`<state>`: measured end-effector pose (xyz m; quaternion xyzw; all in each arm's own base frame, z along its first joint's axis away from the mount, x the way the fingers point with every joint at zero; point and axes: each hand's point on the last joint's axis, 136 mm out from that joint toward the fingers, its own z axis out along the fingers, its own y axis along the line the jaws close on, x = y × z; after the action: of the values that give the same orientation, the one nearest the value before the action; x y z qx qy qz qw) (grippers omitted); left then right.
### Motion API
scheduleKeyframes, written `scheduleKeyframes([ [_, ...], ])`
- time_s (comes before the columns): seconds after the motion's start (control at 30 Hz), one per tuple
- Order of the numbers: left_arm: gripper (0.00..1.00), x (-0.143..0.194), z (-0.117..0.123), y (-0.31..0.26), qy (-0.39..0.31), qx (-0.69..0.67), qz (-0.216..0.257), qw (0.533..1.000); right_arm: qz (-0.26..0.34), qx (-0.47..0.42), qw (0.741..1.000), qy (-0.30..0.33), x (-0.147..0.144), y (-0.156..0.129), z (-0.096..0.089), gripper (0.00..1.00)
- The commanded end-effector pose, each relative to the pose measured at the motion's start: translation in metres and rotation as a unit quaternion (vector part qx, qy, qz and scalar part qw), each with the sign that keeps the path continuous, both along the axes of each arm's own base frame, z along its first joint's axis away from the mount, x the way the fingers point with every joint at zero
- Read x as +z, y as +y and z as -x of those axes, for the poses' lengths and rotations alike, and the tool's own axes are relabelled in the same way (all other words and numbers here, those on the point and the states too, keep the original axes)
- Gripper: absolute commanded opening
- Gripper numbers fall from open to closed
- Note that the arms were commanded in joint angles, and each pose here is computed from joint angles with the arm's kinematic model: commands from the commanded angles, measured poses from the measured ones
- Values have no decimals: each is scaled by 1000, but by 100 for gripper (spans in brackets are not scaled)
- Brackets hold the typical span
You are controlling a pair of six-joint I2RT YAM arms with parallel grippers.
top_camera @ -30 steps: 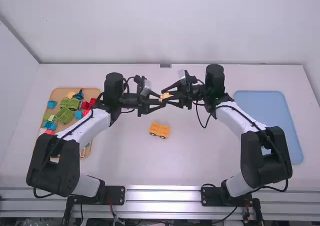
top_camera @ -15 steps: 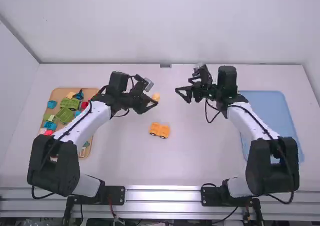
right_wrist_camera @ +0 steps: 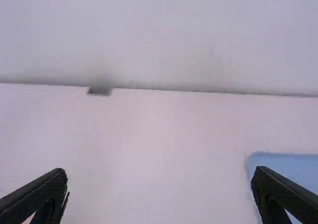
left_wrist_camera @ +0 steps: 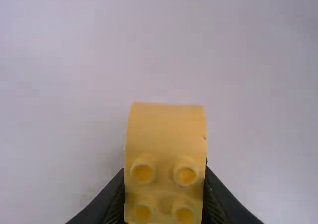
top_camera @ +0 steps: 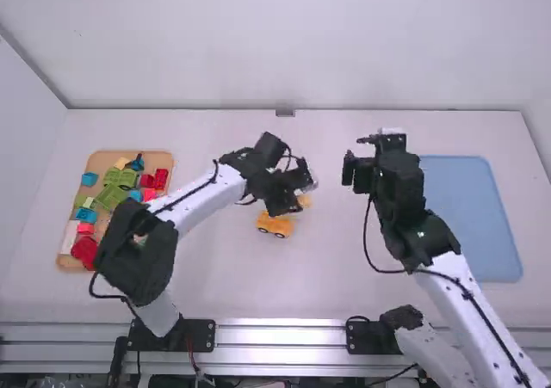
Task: Assemble lego blocks to make yellow taxi
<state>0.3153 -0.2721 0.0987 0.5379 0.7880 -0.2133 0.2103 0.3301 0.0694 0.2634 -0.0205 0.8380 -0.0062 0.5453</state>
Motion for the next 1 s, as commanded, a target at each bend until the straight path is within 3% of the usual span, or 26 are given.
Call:
scheduleKeyframes([
  [0.0,13,-10,5,-13,-34,-85,-8,996,-3,-119,993,-26,-3,-38,14,98],
  [0.2,2,-47,13,-37,-34,-117,-46,991,-8,-84,992,-94,4,-31,38,99],
  [0.4,3,-75,24,-53,-34,-154,-85,984,-23,-83,989,-118,3,-36,49,99],
  [0.5,9,-77,23,-56,-35,-150,-86,984,-22,-81,989,-118,3,-35,50,99],
  [0.83,9,-109,12,-45,-29,-115,-125,985,-8,-68,993,-99,-10,-28,33,99],
  [0.9,19,-110,12,-44,-28,-114,-126,985,1,-52,994,-95,-12,-23,28,99],
  [0.97,53,-109,9,-43,-31,-112,-123,986,0,-47,995,-91,-15,-21,24,98],
])
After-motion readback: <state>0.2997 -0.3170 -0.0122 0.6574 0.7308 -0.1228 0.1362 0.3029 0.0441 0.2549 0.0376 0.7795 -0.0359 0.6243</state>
